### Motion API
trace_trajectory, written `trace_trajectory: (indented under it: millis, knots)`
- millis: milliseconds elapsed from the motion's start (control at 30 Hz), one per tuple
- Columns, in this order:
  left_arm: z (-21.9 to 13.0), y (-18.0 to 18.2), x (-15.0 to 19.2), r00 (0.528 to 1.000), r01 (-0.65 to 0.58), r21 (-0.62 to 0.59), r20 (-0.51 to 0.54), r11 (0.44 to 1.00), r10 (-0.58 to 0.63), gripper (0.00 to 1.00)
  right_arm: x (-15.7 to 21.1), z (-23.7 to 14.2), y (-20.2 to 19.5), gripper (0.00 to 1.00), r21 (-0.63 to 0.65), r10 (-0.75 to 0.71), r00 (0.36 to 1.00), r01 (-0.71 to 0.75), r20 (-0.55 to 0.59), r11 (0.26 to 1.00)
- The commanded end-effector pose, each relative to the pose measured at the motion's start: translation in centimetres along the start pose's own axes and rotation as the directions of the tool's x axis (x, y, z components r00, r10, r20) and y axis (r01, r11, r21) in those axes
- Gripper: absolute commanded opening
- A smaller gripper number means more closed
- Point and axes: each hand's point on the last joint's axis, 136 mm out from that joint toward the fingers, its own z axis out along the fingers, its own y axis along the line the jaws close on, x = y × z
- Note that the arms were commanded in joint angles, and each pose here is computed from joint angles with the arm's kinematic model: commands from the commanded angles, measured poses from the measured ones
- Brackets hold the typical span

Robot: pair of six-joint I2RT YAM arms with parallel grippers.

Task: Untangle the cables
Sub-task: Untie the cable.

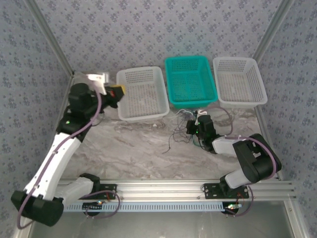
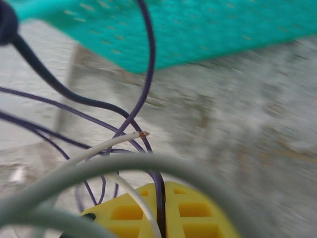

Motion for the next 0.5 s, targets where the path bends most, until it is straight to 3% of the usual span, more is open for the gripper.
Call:
trace_trajectory:
  millis: [0,100,167,267,300,367,467]
  knots:
    - [-2.6,0.7,-2.3,0.999,0.006,-0.074,0.047,0.997,-0.003,0.00,1.9,-0.7,-3.7,0.00,0.137,0.093,0.994,-0.085,-0.052,0.987]
    - [-2.9,0.9,-2.5,0.999,0.009,-0.053,0.035,0.999,-0.008,0.00,1.6,-1.0,-3.1,0.00,0.094,0.073,0.996,-0.069,-0.045,0.993]
    - [-1.8,-1.6,-1.6,1.000,-0.010,0.115,-0.025,0.993,0.013,0.00,1.2,-1.1,-1.8,0.00,0.024,0.037,0.998,-0.036,-0.044,0.999]
    - [0.5,-5.7,2.3,0.989,-0.053,0.356,-0.112,0.933,0.099,0.00,0.4,-1.5,-0.2,0.00,-0.038,-0.013,0.999,0.011,-0.043,0.999]
    - [1.2,-6.7,4.4,0.977,-0.099,0.390,-0.136,0.915,0.163,0.05,0.1,-1.7,0.2,0.00,-0.049,-0.019,0.999,0.017,-0.041,0.999]
    - [2.5,-8.7,8.4,0.942,-0.177,0.450,-0.181,0.875,0.284,0.25,-0.4,-2.0,0.9,0.00,-0.076,-0.027,0.999,0.024,-0.039,0.997]
    - [4.6,-10.1,12.7,0.919,-0.171,0.517,-0.222,0.839,0.325,0.43,-1.4,-2.7,2.6,0.00,-0.149,-0.043,0.999,0.038,-0.030,0.988]
